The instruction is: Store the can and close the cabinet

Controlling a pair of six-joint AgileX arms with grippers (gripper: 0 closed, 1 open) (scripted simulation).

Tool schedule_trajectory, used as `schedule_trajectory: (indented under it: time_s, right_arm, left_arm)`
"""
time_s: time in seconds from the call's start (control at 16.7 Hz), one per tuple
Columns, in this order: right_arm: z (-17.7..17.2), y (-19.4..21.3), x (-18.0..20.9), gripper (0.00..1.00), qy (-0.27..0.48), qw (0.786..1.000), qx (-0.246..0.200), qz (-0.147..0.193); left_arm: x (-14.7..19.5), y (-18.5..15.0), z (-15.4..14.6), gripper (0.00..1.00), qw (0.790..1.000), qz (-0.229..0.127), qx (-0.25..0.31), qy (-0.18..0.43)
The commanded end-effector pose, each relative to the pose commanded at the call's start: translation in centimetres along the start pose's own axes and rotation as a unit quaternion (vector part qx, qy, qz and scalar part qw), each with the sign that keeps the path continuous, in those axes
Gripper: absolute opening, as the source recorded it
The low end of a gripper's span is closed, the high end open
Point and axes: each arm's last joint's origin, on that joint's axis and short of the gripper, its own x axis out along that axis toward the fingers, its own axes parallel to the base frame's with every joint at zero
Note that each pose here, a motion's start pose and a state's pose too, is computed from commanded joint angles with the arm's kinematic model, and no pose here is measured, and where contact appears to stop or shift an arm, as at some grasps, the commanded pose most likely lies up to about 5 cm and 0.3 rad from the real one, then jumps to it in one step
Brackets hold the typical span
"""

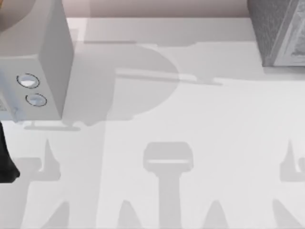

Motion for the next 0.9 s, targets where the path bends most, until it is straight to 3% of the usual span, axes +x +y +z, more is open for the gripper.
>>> schedule_trajectory:
  time_s: [0.48, 0.9]
  right_arm:
    - [2.2, -1.4, 1.2, 1.0, -0.017, 1.0, -0.002, 0.005]
    - [4.2, -7.9, 5.1, 1.0, -0.01, 1.0, -0.008, 0.0]
  left_arm:
    - [0.0, 0.0, 0.0, 1.0, 1.0, 0.0, 0.0, 0.0]
    - [0.0, 0.0, 0.0, 1.0, 1.0, 0.0, 0.0, 0.0]
